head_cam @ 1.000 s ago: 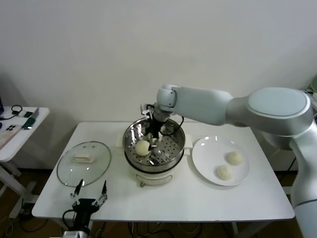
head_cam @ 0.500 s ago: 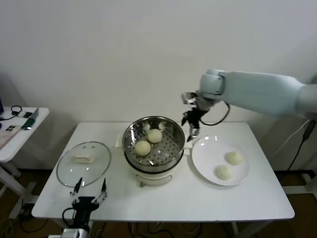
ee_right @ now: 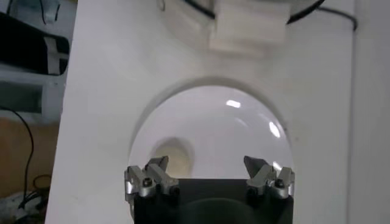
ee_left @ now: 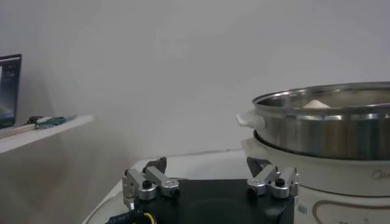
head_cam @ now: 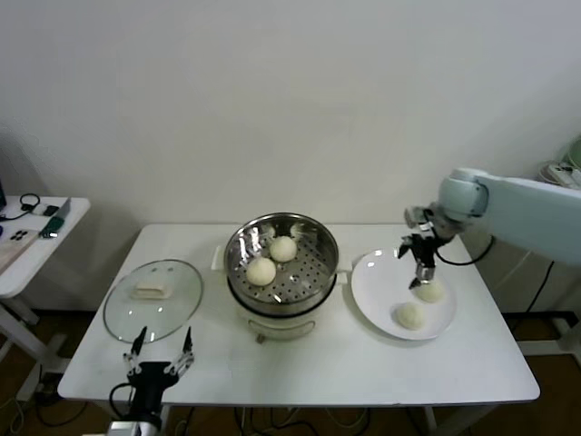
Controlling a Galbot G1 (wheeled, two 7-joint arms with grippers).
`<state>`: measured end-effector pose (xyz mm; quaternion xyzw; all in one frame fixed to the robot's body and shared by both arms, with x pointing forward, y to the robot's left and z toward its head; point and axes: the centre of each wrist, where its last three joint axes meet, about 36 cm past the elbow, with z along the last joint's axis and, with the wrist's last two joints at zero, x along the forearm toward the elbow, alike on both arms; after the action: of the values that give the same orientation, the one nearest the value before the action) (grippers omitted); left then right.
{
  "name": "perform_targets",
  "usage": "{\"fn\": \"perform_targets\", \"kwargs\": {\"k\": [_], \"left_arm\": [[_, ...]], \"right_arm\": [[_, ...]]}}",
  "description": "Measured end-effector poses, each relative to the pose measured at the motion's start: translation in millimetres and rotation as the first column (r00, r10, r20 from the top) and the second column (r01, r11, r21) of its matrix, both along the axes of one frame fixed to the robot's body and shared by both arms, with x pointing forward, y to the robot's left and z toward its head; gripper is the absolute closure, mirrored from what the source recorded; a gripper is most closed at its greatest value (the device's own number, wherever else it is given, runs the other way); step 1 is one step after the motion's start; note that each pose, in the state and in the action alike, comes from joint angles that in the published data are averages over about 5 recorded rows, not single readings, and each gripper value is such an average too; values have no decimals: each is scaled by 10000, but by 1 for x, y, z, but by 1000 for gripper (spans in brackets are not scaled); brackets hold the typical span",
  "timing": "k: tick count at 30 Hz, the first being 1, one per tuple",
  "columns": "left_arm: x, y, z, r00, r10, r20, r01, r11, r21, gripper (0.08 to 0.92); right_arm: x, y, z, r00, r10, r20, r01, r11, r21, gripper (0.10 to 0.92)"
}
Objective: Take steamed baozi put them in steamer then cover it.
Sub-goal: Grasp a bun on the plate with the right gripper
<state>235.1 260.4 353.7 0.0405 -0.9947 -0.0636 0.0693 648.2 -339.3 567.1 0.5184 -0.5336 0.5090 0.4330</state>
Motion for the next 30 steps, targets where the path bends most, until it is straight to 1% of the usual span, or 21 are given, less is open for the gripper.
{"fn": "perform_targets", "kwargs": {"k": [7,14,20,30], "left_arm": [[-4,3,0,9999,122,-103,-122,9999,18,177],[-6,2,-2,9996,212,-196,-212,9998,-8,177],[-7,2,-5,9993,254,-276,-254,9997,30,177],[-7,3,-8,9990,268,-350,-266,9996,83,177]], "right_arm": [[-11,-16,-45,9992,-103,-377,94,9997,-241,200],[-15,-25,-78,9979,-143,-637,113,9989,-463,200],[-13,-24,-97,9969,-214,-759,177,9987,-484,200],[-3,-16,-112,9967,-248,-778,212,9987,-466,200]]}}
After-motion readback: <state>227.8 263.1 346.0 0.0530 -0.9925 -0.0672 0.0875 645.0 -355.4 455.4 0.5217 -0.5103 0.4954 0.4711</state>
